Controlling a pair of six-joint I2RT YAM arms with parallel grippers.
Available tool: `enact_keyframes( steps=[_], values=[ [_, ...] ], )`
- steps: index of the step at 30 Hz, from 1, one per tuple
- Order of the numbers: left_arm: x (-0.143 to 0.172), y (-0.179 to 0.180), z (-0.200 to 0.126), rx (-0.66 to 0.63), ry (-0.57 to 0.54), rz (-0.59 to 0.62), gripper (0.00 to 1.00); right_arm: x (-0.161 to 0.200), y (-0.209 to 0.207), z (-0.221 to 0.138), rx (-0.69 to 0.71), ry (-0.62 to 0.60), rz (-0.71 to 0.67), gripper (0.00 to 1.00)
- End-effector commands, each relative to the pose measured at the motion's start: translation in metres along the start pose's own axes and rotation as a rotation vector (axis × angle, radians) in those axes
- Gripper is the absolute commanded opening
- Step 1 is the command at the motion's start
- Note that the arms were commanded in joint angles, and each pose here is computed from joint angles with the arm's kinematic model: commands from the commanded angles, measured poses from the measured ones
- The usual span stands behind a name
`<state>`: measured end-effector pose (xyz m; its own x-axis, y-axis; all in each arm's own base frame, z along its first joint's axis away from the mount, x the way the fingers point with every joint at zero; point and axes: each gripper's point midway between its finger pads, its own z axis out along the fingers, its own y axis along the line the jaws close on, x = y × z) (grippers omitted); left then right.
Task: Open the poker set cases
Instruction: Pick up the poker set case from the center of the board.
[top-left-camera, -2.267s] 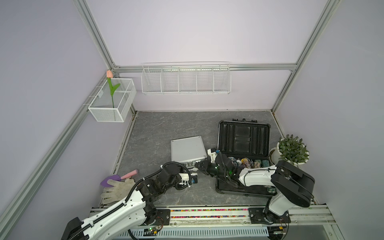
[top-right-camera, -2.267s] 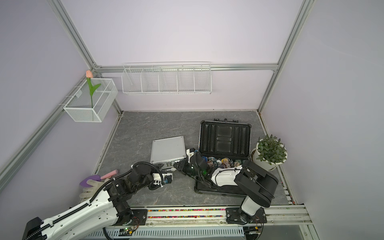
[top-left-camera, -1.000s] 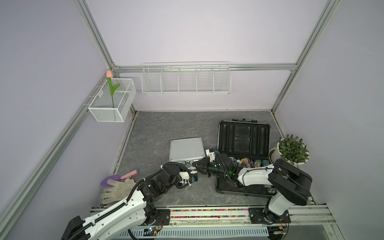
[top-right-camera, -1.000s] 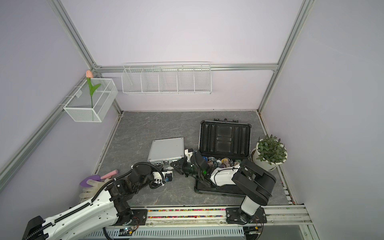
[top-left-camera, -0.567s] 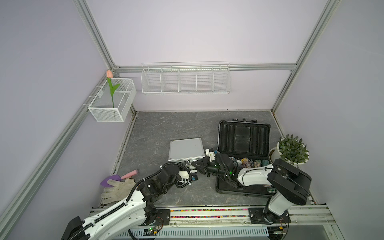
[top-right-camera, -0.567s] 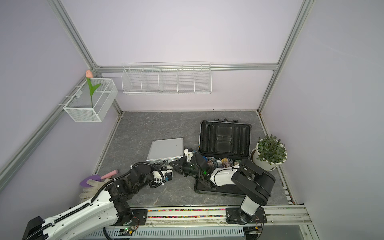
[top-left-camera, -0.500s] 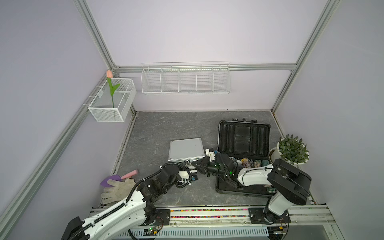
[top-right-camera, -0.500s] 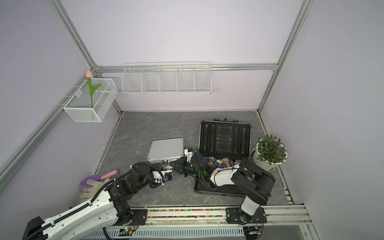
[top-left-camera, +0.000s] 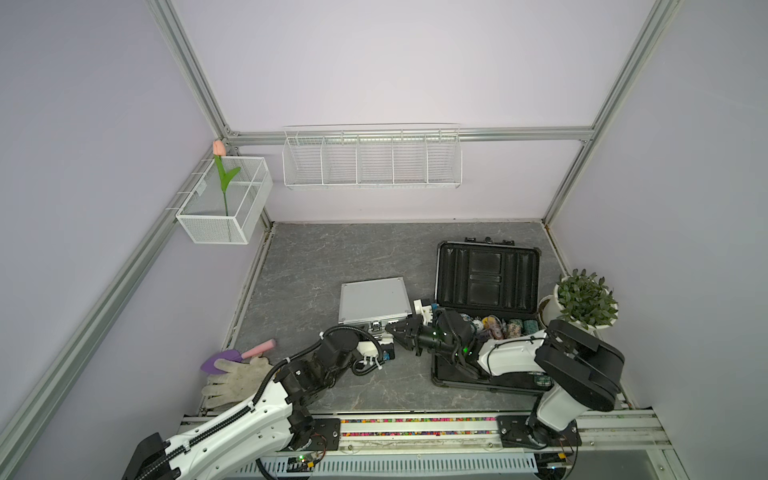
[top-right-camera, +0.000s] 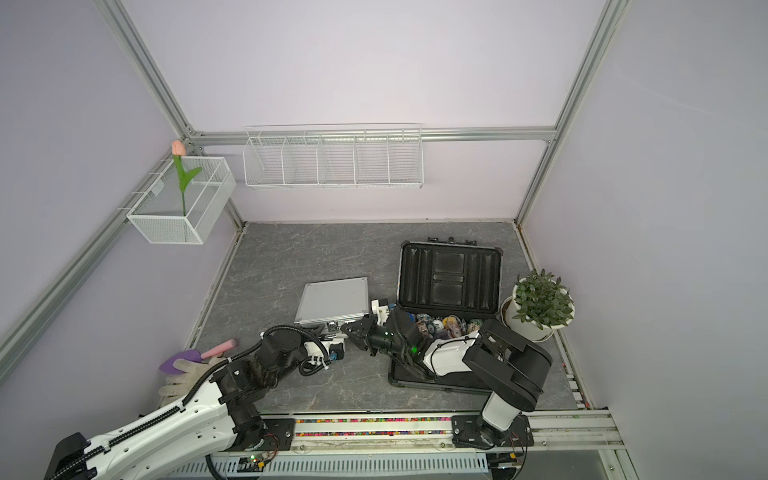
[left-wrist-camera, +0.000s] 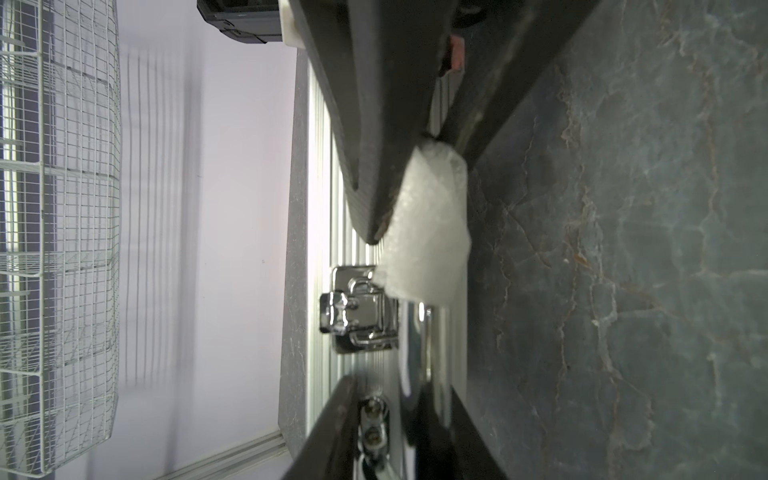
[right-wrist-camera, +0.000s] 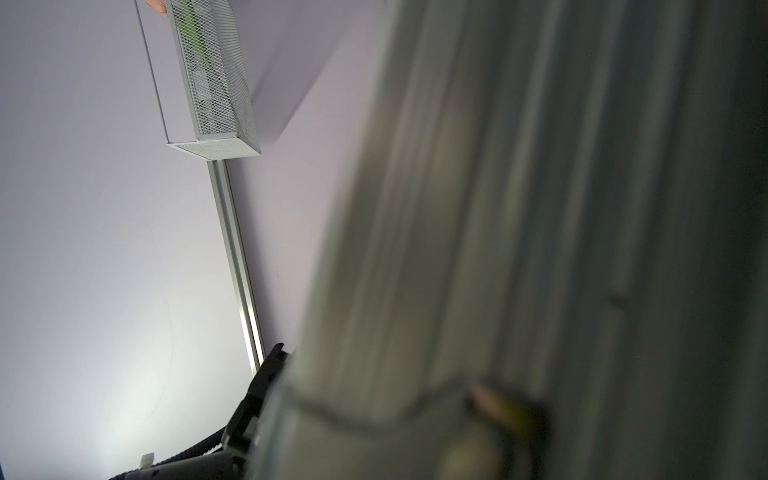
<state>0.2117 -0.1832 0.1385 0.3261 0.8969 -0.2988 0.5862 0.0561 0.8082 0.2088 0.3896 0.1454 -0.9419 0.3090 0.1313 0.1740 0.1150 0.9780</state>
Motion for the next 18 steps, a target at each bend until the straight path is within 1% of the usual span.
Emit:
enact_keyframes(
  steps=[1,4,5,6,8,9,10,14,17,18],
  values=[
    [0.001,0.006,0.0,-0.031,0.005,0.003,0.26,0.014,0.046,-0.005,-0.17,0.053,0.103,0.07],
    [0.0,0.005,0.0,-0.025,-0.002,0.003,0.27,0.017,0.051,-0.005,-0.186,0.061,0.108,0.07],
    [0.0,0.003,0.0,-0.02,-0.004,0.005,0.28,0.017,0.051,-0.004,-0.188,0.061,0.111,0.07],
    [0.0,0.002,0.0,-0.016,-0.003,0.007,0.33,0.016,0.052,-0.004,-0.194,0.061,0.117,0.07],
    [0.0,0.002,0.0,-0.016,-0.001,0.009,0.36,0.017,0.054,-0.004,-0.204,0.063,0.127,0.07],
    [0.001,0.002,0.001,-0.017,0.003,0.011,0.39,0.017,0.054,-0.004,-0.208,0.063,0.132,0.07],
    [0.001,0.003,0.001,-0.023,0.005,0.012,0.39,0.017,0.055,-0.004,-0.21,0.062,0.133,0.07],
    [0.003,0.008,0.0,-0.046,0.015,0.009,0.26,0.019,0.057,-0.005,-0.216,0.063,0.131,0.07],
    [0.002,0.012,-0.002,-0.064,0.012,0.0,0.11,0.018,0.053,-0.007,-0.195,0.053,0.121,0.07],
    [0.001,0.014,-0.002,-0.069,0.008,-0.004,0.08,0.018,0.05,-0.007,-0.187,0.048,0.118,0.07]
  ],
)
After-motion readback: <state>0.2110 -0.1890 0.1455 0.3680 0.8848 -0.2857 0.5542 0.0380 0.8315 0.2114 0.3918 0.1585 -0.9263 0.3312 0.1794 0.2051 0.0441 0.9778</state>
